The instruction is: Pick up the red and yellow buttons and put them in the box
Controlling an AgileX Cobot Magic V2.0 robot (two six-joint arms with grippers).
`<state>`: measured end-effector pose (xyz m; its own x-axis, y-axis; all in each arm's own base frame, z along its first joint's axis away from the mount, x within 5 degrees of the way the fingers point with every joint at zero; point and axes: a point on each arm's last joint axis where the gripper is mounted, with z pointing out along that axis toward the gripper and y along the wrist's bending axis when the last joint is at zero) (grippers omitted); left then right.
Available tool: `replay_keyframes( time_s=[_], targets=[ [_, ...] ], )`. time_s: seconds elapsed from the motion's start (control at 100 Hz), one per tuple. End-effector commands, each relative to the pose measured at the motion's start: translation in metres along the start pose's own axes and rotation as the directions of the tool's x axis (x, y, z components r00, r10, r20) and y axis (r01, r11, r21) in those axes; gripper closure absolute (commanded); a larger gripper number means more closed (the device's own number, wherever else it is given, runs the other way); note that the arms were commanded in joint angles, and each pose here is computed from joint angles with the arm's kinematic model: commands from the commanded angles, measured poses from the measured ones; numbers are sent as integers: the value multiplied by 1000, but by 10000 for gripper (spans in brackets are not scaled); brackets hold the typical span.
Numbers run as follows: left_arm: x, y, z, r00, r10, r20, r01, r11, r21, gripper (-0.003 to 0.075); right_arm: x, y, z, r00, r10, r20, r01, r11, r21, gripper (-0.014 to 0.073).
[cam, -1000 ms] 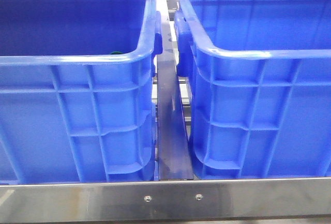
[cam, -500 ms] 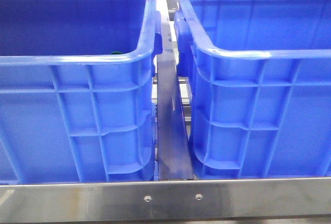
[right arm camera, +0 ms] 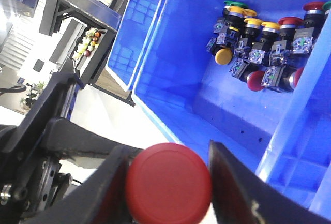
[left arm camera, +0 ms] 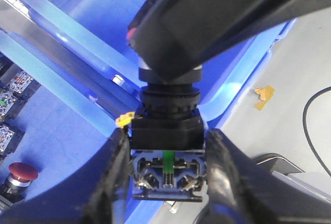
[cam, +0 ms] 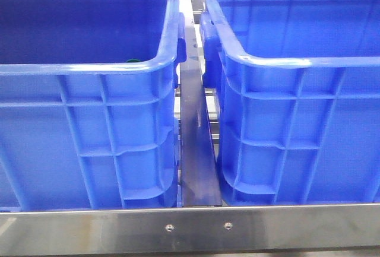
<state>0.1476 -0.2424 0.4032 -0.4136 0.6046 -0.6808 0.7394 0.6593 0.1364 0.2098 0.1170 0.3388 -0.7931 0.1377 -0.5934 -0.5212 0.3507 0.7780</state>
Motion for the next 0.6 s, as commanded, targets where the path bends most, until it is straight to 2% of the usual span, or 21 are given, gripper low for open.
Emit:
replay_keyframes(
  time_s=[0.0, 0.1, 0.24, 0.3, 0.37, 0.59],
  targets=[
    [-10, 3, -20, 994, -8, 110, 6, 1000, 15, 701, -8, 19, -5, 999, -21, 44, 25, 996, -85, 358],
    [-10, 3, -20, 994, -8, 110, 6, 1000, 15, 559, -9, 19, -5, 999, -21, 47, 25, 996, -82, 358],
    [-10, 3, -20, 994, -8, 110, 6, 1000, 15, 279, -9, 18, -5, 998, -21, 53, 25, 997, -75, 358],
    [-10, 3, -20, 994, -8, 110, 6, 1000, 15, 209, -10, 18, -5, 998, -20, 56, 24, 997, -71, 358],
    [-10, 3, -20, 994, -8, 110, 6, 1000, 15, 167, -10, 17, -5, 998, -23, 60, 27, 997, -66, 358],
    [-10, 3, -22, 993, -9, 114, 7, 1000, 15, 164, -14, 16, -6, 993, -65, 101, 67, 997, -25, 358]
  ],
)
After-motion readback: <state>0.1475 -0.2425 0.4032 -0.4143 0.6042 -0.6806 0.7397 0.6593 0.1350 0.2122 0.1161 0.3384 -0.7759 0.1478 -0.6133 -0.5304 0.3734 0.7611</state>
